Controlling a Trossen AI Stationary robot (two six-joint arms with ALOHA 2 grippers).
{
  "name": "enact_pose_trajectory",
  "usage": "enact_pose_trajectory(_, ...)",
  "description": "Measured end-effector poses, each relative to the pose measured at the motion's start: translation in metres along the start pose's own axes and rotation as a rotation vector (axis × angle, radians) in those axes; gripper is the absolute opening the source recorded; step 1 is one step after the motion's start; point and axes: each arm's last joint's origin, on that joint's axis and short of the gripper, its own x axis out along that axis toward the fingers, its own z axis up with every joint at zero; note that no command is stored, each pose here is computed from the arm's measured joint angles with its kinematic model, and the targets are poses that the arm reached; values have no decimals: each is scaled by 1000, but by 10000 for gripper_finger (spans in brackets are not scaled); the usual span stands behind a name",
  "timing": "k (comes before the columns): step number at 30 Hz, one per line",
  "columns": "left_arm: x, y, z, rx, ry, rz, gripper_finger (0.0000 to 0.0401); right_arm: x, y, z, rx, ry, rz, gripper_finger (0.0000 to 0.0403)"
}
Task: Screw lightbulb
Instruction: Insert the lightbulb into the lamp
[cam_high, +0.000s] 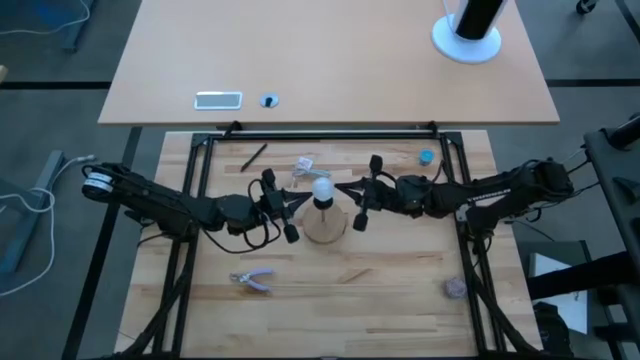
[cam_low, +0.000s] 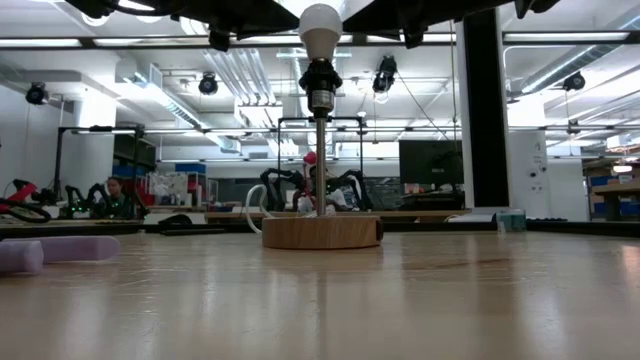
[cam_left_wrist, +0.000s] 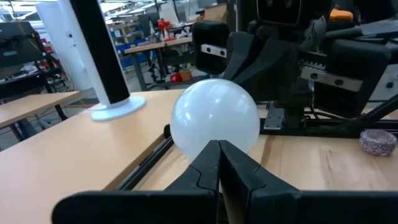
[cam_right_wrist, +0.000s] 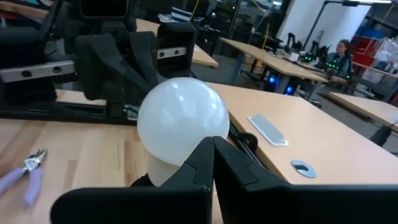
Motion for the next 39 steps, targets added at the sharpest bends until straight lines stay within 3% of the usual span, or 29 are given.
enact_pose_trajectory(9,1,1,-1,2,4,10,0,2,3,-1,21,12,8,0)
enact_pose_trajectory(15,2,3,-3,13,29,79,0,-1,11,2,26,-1,72,0)
enact_pose_trajectory(29,-5,0,0,17,31,52,0,-7,10,-4,30,106,9,0)
enact_pose_trajectory(39,-15,-12,3,-59,24,0,0,-9,9,-7,23,141,13,0)
